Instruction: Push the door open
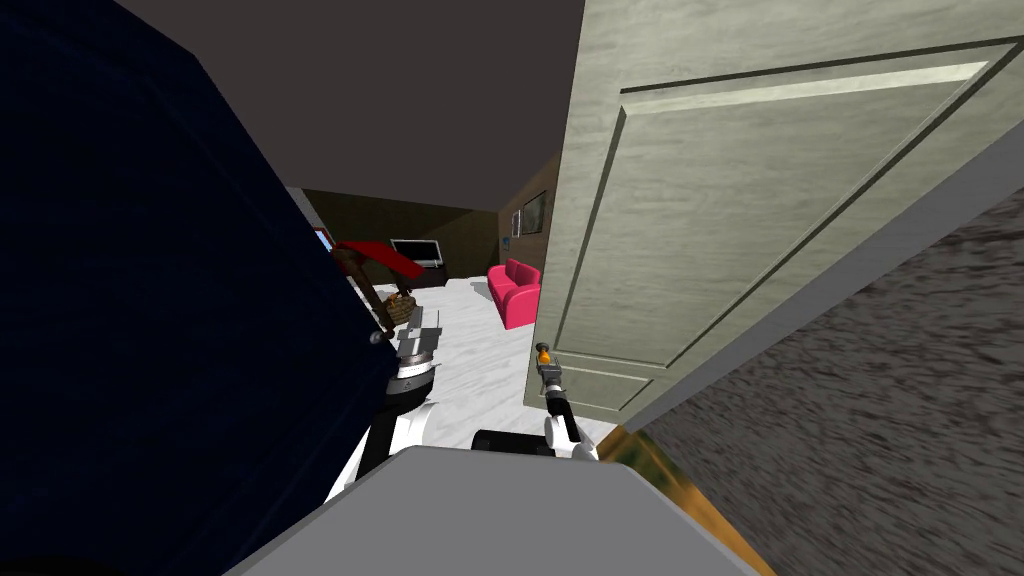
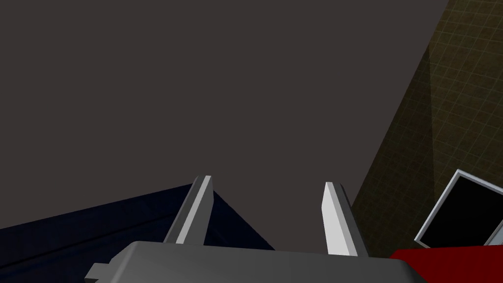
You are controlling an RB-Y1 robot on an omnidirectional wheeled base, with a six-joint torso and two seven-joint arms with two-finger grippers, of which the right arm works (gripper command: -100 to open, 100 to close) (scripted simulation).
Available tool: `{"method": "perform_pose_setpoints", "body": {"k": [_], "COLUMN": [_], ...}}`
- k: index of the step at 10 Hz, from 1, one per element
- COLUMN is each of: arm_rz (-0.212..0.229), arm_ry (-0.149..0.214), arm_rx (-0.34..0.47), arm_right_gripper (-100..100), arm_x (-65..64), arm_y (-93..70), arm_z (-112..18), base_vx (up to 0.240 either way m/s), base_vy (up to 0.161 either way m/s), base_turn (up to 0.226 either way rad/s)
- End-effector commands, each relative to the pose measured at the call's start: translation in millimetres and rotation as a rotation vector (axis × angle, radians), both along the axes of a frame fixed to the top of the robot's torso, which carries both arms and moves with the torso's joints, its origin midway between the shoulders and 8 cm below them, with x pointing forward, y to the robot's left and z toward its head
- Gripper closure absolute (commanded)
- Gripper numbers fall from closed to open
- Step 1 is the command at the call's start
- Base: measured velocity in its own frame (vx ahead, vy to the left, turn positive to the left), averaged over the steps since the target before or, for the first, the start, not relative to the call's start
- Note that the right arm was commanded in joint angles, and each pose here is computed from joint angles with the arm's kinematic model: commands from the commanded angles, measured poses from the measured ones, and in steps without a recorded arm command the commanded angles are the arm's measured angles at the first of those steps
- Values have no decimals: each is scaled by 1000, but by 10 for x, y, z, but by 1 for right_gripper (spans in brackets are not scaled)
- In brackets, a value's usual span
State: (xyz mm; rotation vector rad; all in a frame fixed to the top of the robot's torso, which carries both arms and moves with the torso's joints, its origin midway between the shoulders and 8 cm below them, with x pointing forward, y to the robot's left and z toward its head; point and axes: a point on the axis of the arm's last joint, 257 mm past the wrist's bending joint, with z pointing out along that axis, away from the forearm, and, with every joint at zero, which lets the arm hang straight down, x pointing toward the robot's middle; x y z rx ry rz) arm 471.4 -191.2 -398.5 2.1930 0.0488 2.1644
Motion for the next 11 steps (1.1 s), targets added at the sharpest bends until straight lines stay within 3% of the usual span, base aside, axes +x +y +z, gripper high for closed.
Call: {"method": "perform_pose_setpoints", "body": {"k": [1,4,5,6,11], "arm_rz": [-40,-86,-88,-112,-172], "arm_ry": [-16,-19,0,-20,-22], "arm_rx": [-8,0,-6,7,32], "arm_right_gripper": [100,100,100,100,100], "arm_x": [49,62,23,66,64], "arm_y": [-234,-394,-413,-474,-617], "arm_z": [48,63,-13,69,75], "base_vx": [117,162,109,117,145], "base_vy": [43,99,50,59,88], "base_turn": [-5,-68,-19,-74,-57]}}
